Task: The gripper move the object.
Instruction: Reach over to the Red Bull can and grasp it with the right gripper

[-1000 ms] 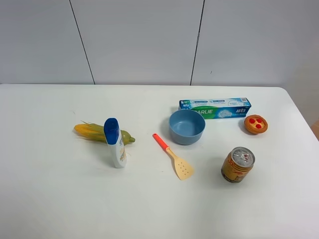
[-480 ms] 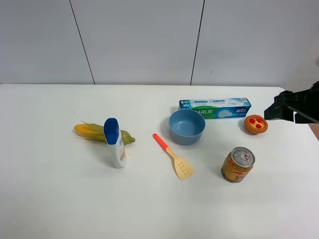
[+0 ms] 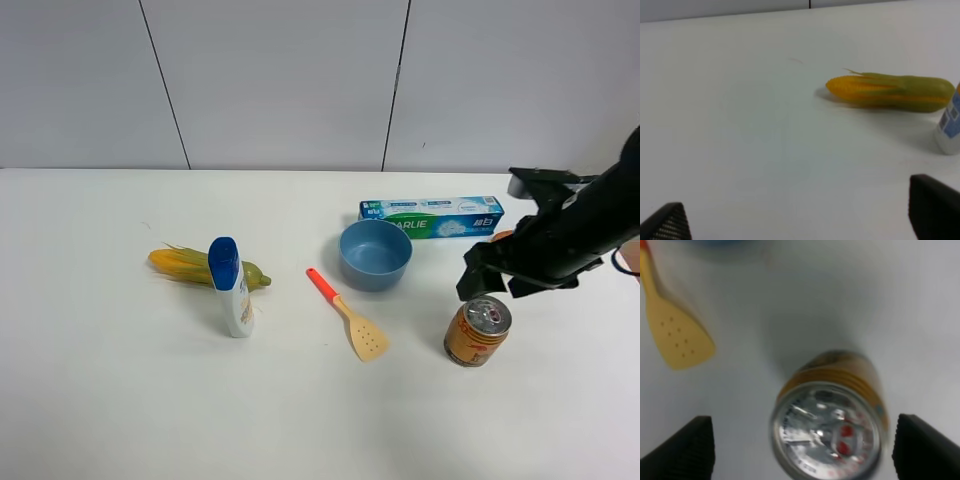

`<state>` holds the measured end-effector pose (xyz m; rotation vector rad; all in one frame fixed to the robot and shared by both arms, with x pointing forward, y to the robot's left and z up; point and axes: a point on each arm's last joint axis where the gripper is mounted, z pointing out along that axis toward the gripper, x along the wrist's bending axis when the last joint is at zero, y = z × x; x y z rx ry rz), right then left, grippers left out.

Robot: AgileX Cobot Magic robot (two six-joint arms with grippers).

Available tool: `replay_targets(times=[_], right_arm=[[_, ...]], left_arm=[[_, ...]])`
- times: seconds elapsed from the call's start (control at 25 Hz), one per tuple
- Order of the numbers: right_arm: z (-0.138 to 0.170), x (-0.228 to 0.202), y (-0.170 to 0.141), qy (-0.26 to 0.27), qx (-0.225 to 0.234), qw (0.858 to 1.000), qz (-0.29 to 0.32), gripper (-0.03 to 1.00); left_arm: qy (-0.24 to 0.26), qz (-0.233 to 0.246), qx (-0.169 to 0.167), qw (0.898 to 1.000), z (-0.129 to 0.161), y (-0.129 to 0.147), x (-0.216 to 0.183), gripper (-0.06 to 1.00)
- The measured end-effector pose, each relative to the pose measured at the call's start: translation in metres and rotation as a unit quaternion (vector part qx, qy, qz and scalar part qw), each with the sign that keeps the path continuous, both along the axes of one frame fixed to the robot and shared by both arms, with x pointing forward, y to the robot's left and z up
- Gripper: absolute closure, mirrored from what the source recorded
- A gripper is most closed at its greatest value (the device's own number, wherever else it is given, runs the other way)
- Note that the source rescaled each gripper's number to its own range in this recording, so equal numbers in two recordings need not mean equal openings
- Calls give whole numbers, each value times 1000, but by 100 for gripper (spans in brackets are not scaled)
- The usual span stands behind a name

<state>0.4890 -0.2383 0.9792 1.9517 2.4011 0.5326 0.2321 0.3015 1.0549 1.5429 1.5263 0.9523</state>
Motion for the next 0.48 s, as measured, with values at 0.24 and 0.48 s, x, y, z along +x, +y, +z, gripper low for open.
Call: replay_targets(times=[0.24,0.48], right_arm=[[-14,7,12,20,5,1000,-9,72],[-7,1,10,24,2,1000,-7,69]], left_arm=[[0,0,0,1000,0,0,0,-6],[0,0,0,1000,0,0,0,-6]])
